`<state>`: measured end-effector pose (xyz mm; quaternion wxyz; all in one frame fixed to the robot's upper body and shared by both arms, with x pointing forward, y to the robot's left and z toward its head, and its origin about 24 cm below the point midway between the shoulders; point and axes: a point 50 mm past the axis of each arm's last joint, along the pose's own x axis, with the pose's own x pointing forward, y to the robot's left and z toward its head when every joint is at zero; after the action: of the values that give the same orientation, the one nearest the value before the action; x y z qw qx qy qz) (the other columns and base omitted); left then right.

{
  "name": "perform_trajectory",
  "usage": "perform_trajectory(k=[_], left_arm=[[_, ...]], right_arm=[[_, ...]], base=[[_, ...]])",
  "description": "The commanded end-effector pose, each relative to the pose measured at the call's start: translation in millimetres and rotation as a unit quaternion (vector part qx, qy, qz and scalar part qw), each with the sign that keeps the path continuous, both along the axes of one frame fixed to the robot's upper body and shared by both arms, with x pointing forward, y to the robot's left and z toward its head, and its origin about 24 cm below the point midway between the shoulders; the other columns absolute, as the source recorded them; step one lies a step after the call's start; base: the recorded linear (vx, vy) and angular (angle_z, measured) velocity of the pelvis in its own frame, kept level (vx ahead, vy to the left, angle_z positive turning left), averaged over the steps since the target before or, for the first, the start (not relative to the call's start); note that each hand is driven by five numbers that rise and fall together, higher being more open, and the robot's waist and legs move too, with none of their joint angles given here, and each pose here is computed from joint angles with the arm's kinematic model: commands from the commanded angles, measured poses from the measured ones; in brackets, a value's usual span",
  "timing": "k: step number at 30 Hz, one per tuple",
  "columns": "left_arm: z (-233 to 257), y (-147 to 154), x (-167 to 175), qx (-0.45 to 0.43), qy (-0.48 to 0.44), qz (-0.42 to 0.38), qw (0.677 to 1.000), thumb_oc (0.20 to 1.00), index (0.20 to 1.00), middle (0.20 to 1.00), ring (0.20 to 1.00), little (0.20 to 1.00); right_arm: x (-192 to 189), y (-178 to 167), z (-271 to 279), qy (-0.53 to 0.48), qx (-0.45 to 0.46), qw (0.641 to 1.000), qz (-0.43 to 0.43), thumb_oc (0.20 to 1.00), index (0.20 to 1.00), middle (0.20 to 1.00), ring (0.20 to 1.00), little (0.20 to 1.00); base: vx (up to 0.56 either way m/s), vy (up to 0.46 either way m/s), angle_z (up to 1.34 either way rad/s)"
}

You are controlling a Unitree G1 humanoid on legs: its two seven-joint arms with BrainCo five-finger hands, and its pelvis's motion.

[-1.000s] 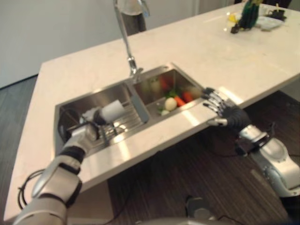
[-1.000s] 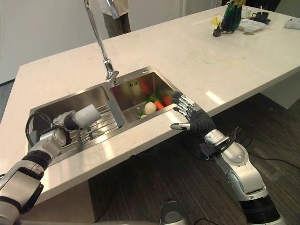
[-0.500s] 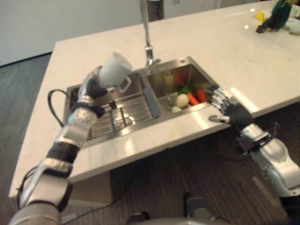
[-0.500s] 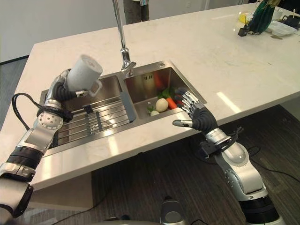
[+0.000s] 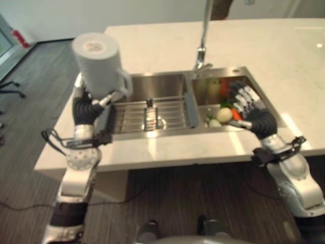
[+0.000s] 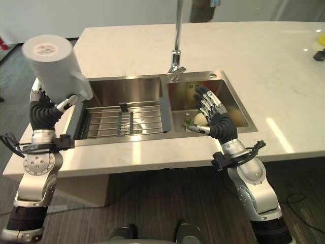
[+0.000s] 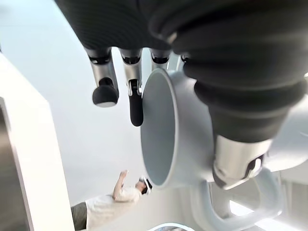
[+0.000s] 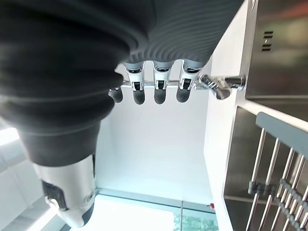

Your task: Place the dishes in the dishwasher.

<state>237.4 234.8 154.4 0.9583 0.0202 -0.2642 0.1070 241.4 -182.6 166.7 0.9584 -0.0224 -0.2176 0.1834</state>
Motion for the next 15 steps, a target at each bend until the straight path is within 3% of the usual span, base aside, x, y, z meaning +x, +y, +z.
perform_trajectory(k=[1,9,15], left_arm=[[45,-1,-11,0.032,-0.117,-0.046,0.992,0.200,0.200,0.200,0.200,0.200],[53,-15,-4,-0.021,-0.162,-0.126,0.978,0.200,0.200,0.200,0.200,0.200],[48,-13,-4,-0.026,-0.149,-0.169,0.974,0.200,0.200,0.200,0.200,0.200]], right_arm=[[-17,6,32,-0.105,0.015,0.994,0.004,1.000,1.000,1.000,1.000,1.000],[-7,-24,43,-0.151,0.003,0.986,-0.065,1.000,1.000,1.000,1.000,1.000],[-6,-34,41,-0.149,0.007,0.984,-0.102,1.000,1.000,1.000,1.000,1.000]], base=[[-0.14,-0.065,0.98],[-0.31,0.156,1.74],[-0.18,0.490,2.24]])
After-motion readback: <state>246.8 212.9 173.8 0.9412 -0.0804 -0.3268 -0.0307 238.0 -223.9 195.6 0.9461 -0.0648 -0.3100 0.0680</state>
